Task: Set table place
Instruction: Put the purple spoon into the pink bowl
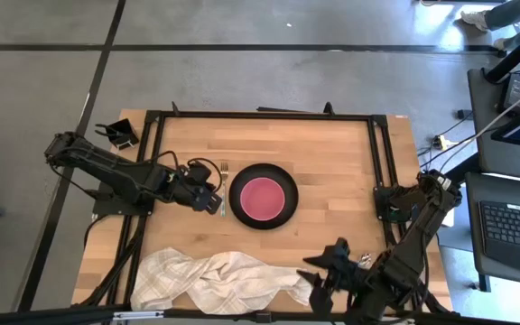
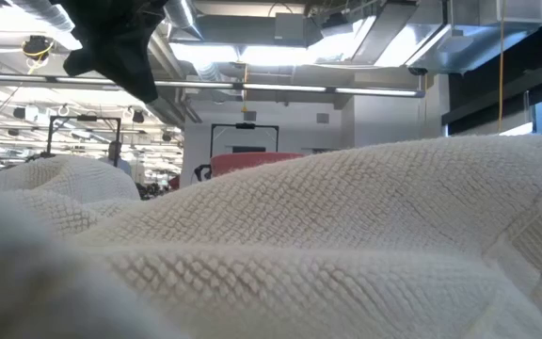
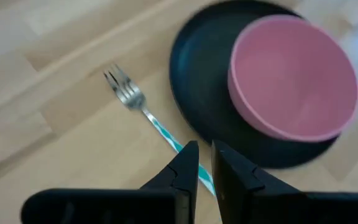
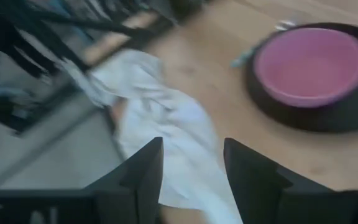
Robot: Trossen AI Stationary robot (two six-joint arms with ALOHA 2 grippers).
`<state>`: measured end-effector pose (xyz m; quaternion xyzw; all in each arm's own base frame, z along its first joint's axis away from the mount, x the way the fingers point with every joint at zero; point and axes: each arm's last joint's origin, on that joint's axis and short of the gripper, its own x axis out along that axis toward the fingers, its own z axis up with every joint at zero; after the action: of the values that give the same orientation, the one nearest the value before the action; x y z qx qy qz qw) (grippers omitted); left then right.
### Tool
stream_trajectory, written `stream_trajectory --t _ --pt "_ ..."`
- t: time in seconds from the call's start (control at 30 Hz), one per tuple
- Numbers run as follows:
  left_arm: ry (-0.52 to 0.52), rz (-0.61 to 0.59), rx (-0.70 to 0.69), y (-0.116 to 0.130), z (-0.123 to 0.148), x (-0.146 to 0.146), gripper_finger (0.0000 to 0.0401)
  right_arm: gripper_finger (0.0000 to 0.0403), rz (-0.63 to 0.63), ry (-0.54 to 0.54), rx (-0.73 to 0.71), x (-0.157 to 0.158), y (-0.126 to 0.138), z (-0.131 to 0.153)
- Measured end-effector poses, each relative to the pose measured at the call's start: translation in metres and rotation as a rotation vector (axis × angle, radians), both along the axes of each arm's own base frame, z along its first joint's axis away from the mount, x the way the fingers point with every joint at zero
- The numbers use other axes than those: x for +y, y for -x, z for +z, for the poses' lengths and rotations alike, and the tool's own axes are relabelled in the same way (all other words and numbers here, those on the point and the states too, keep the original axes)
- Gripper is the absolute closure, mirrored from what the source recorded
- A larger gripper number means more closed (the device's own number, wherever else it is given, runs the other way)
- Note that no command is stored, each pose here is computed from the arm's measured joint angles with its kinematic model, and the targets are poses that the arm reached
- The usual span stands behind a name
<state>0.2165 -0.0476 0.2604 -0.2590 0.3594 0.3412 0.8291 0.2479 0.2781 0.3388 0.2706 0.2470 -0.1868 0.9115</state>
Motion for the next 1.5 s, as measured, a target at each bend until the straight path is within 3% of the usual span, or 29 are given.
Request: stream_trajectory --t 0.1,0.23,0.5,0.63,0.73,1.0,1.2,1.37,1.5 --pt "0.041 -0.025 0.032 -0.001 -0.004 -0.002 0.0356 0.0233 -0.003 -0.002 -0.094 0.008 -0.002 -0.001" --pt "0.087 -0.093 0.059 0.002 -0.002 -0.004 0.0347 0.0233 -0.109 -0.031 -0.177 0.007 -0.004 -0.011" --pt "0.036 -0.230 0.108 0.015 0.006 -0.003 0.0337 0.0233 -0.415 -0.136 -0.427 -0.008 0.006 -0.071" --pt "0.024 -0.229 0.156 0.025 0.008 0.000 0.0334 0.0233 -0.446 -0.189 -0.454 -0.011 0.011 -0.094" --pt "-0.002 -0.219 0.188 0.032 0.009 0.003 0.0338 0.0233 -0.439 -0.219 -0.458 -0.007 0.011 -0.095" --pt "-0.051 -0.192 0.187 0.037 0.012 0.006 0.0353 0.0233 -0.321 -0.401 -0.084 0.006 0.014 -0.088" --pt "-0.041 -0.168 0.176 0.037 0.012 0.007 0.0360 0.0233 -0.513 -0.416 -0.015 -0.011 0.026 -0.096" --pt "-0.025 -0.140 0.162 0.037 0.012 0.007 0.0360 0.0233 -0.619 -0.514 0.319 -0.012 0.039 -0.103" --pt "-0.032 -0.120 0.143 0.036 0.013 0.007 0.0354 0.0233 -0.633 -0.555 0.361 -0.008 0.043 -0.104"
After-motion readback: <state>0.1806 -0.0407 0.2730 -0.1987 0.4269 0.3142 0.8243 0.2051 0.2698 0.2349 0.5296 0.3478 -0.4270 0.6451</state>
